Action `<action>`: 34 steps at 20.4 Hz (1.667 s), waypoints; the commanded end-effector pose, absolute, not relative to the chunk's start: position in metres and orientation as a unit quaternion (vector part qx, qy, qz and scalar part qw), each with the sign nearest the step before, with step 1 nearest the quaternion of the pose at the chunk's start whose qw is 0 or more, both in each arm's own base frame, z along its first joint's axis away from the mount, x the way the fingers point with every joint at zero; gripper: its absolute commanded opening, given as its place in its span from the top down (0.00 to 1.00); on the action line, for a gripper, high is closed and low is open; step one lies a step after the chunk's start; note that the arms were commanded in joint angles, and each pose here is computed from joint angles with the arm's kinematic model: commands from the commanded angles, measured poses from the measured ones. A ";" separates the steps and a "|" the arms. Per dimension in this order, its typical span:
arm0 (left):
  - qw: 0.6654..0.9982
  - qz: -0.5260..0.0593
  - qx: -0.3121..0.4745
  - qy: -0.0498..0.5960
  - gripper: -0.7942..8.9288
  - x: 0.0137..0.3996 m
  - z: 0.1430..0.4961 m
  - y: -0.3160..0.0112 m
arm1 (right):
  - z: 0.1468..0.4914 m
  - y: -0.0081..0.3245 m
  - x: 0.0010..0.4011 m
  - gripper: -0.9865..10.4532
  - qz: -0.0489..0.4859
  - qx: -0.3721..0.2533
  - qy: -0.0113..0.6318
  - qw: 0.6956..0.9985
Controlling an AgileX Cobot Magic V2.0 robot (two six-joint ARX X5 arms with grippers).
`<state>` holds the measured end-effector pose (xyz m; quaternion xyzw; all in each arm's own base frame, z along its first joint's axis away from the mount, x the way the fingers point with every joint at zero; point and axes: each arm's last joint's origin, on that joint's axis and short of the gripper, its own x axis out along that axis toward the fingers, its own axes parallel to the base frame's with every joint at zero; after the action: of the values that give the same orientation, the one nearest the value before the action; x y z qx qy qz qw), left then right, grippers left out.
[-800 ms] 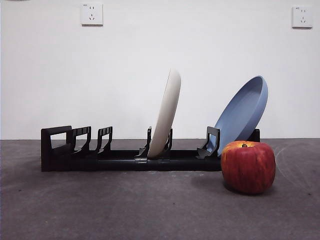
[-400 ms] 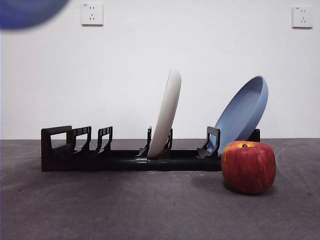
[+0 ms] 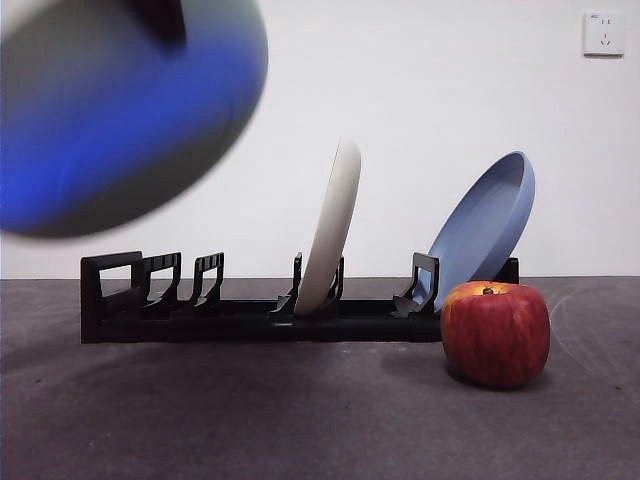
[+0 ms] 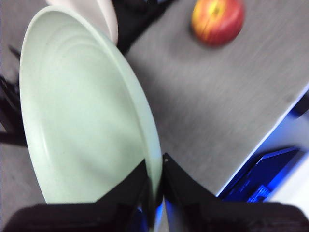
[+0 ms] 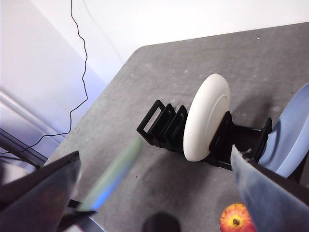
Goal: Take the green plate from the plate rack,put the plate on the table,take the apple from the table,put the apple in the plate
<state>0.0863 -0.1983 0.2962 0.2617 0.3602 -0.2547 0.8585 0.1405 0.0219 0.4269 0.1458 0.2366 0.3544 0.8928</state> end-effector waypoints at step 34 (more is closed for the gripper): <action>0.704 -0.318 0.210 0.599 0.65 0.149 0.161 -0.247 | 0.428 0.022 0.140 0.39 0.358 0.140 0.233 0.893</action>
<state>0.1528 -0.2506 0.1675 0.2075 0.5837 -0.3285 0.7130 0.1405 0.0219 0.4268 0.1456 0.2370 0.3544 0.8927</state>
